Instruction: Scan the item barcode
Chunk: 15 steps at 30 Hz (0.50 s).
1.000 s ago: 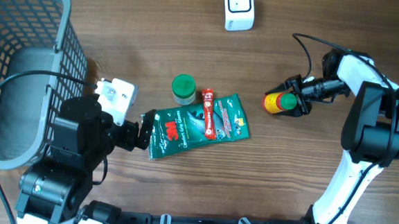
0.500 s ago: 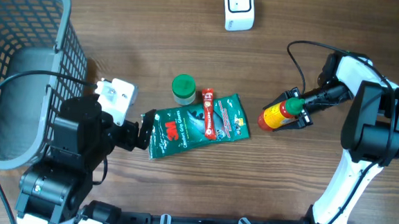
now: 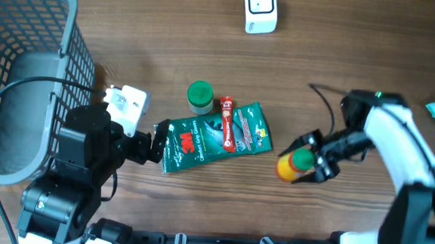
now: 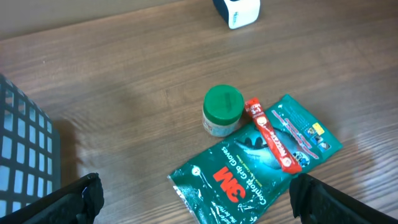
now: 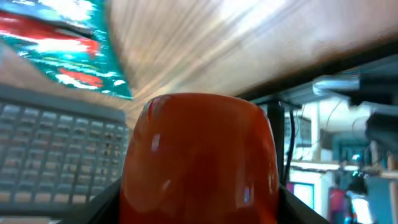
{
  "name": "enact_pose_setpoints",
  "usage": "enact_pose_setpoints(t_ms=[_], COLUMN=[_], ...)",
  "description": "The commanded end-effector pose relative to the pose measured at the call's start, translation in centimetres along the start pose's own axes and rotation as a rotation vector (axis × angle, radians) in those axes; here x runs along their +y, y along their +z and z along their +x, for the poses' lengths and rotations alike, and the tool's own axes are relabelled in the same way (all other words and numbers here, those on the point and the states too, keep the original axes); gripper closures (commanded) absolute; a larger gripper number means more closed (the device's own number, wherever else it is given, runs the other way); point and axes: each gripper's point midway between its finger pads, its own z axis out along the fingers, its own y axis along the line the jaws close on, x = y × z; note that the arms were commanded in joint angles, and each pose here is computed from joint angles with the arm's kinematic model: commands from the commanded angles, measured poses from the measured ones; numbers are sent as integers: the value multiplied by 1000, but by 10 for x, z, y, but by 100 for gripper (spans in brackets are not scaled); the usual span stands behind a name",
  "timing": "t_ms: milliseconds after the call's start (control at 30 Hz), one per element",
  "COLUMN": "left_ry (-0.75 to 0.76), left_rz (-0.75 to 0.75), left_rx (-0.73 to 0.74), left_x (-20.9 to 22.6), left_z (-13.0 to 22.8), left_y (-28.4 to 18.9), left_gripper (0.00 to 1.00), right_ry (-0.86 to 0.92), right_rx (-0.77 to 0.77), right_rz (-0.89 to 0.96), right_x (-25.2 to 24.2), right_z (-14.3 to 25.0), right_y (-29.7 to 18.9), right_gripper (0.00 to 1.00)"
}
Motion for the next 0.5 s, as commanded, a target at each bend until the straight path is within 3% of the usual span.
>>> enact_pose_setpoints(t_ms=[0,267,400,467], left_ry=[-9,-9,-9,-9], left_rz=[5,5,5,5], left_rx=[-4,-4,-4,-4], left_x=[0,0,0,0], left_z=[0,0,0,0], left_y=[0,0,0,0], left_gripper=[0,0,0,0], right_ry=[258,310,131,182], right_rx=[7,183,190,203], right_rz=[1,-72,-190,-184], right_x=[-4,27,58,58], right_z=[28,63,60,61], right_y=[13,22,18,18], right_gripper=[55,64,63,66])
